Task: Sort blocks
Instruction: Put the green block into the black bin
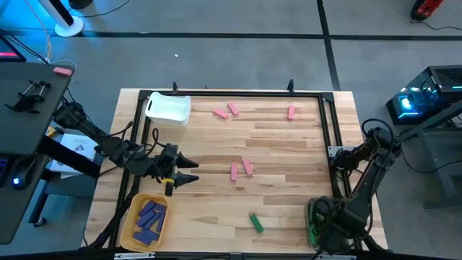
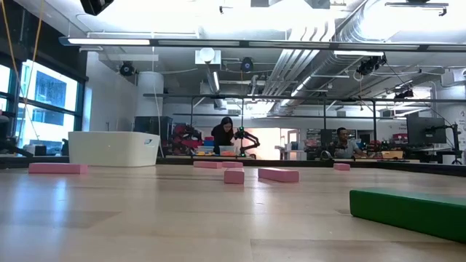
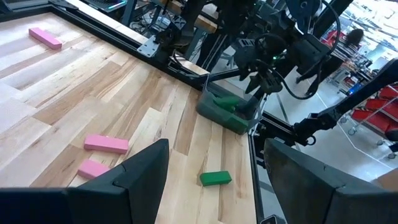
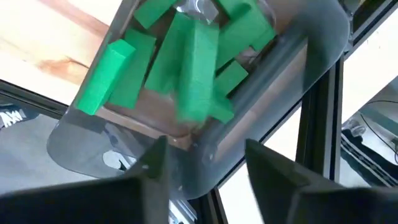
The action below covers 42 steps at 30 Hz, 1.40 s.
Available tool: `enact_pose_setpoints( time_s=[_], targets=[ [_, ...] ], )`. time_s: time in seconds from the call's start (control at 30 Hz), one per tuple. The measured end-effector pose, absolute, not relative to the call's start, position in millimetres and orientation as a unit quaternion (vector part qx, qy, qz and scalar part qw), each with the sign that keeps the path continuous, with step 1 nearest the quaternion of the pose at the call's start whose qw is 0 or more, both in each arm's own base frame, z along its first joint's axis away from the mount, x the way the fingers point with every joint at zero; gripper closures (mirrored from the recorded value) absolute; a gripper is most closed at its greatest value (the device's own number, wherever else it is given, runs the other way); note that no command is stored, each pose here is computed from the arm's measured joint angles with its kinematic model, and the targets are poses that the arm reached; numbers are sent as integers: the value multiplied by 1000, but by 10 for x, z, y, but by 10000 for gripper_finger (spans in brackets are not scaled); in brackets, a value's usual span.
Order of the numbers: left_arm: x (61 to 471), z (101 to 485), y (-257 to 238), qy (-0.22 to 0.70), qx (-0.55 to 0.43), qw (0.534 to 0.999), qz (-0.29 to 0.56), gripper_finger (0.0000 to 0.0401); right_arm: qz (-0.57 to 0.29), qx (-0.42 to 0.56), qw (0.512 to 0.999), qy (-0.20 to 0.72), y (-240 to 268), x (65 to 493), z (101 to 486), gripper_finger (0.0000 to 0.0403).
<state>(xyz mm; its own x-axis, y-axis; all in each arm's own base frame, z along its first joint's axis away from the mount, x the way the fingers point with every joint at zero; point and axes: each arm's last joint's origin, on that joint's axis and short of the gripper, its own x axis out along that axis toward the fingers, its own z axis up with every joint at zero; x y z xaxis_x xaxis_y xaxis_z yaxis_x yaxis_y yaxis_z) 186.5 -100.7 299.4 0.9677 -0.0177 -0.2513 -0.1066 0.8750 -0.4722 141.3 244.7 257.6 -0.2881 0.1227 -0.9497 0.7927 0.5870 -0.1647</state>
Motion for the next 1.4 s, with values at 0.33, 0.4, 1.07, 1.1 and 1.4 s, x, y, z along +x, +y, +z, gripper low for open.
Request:
enact_pose_setpoints(
  time_s=[0.33, 0.4, 1.07, 1.1, 1.4],
  targets=[
    [1865, 2992, -1012, 129, -250, 959, 14, 153, -136, 499, 598, 612, 2867, 1783, 2648, 169],
    [1865, 2992, -1014, 131, -250, 959, 11, 153, -97, 559, 624, 538, 2994, 1994, 2623, 171],
    [1863, 2987, -1027, 141, -238, 961, -13, 153, -277, 425, 645, 572, 2441, 3503, 2098, 179],
    [1863, 2987, -1027, 141, -236, 961, -13, 153, -276, 424, 642, 576, 2438, 3541, 2034, 179],
    [1863, 2987, -1027, 140, -225, 964, -15, 153, -313, 402, 613, 604, 2390, 3663, 1594, 179]
  ],
)
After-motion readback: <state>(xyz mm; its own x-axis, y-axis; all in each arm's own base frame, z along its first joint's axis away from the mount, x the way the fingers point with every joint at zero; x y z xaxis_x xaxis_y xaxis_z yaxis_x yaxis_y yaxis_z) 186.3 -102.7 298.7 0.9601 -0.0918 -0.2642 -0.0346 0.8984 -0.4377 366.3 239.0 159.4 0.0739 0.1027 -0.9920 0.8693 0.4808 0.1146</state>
